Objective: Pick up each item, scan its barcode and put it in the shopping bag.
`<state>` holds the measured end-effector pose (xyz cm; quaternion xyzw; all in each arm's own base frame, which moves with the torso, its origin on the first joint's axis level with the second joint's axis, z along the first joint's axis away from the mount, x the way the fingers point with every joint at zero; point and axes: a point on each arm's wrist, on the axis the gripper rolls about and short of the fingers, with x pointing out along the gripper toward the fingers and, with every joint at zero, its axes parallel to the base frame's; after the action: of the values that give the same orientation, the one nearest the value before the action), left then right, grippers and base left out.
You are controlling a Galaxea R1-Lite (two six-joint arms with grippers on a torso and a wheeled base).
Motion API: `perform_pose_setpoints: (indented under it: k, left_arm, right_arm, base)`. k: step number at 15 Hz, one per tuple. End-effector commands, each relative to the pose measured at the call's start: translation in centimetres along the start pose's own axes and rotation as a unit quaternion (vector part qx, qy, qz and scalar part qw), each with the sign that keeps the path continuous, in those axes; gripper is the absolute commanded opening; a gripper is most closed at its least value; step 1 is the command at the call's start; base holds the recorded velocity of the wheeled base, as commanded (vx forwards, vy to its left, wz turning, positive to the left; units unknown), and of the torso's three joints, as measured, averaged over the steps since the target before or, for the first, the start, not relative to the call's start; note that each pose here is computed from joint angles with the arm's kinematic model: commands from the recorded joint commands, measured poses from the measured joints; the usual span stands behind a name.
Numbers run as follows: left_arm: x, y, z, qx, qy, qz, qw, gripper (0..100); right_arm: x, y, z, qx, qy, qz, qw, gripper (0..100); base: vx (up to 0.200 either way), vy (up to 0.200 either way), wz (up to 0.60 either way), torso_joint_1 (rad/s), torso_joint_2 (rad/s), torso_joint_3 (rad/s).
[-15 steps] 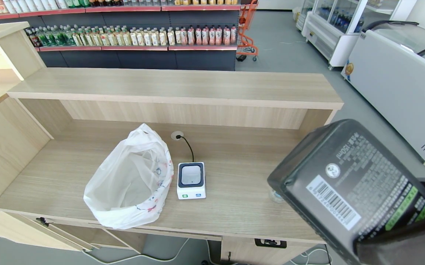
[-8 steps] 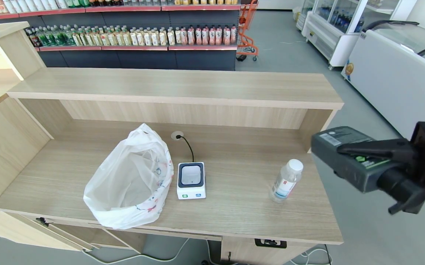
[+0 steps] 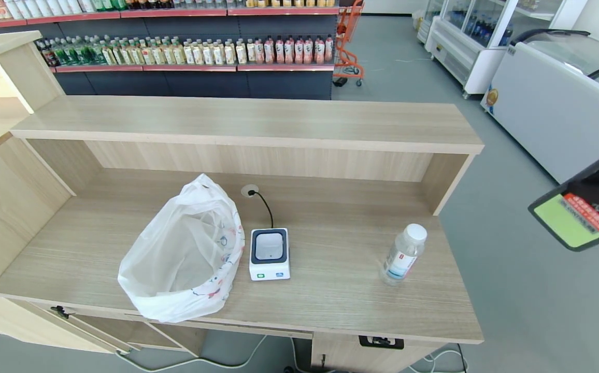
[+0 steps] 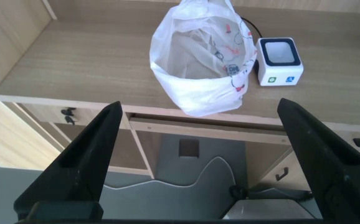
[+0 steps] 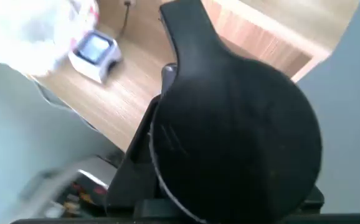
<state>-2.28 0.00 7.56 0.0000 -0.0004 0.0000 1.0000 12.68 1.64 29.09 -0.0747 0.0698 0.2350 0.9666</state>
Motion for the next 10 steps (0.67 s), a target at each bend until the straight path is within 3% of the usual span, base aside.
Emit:
perform_pose_setpoints:
  k: [1, 2, 3, 5, 10]
  left_arm:
    - [0.0, 0.0, 0.0, 0.000, 0.000, 0.000, 1.0000, 100]
    - [0.0, 0.0, 0.0, 0.000, 0.000, 0.000, 1.0000, 100]
    - [0.0, 0.0, 0.0, 0.000, 0.000, 0.000, 1.0000, 100]
    - [0.0, 0.0, 0.0, 0.000, 0.000, 0.000, 1.0000, 100]
    - [0.0, 0.0, 0.0, 0.000, 0.000, 0.000, 1.0000, 100]
  right_arm:
    - [1.5, -0.7, 1.8, 0.221, 0.008, 0.014, 0.975, 0]
    - [2.0, -0.7, 1.4, 0.251, 0.019, 0.027, 0.967, 0]
    - [3.3, -0.9, -0.6, 0.305, 0.061, 0.053, 0.949, 0]
    - [4.7, -0.9, -3.1, 0.318, 0.095, 0.054, 0.942, 0]
    - [5.8, -1.0, -5.7, 0.321, 0.100, 0.049, 0.940, 0]
  base:
    - [0.000, 0.000, 0.00, 0.000, 0.00, 0.000]
    - [0.000, 0.000, 0.00, 0.000, 0.00, 0.000]
    - [0.000, 0.000, 0.00, 0.000, 0.00, 0.000]
    - [0.000, 0.000, 0.00, 0.000, 0.00, 0.000]
    - [0.000, 0.000, 0.00, 0.000, 0.00, 0.000]
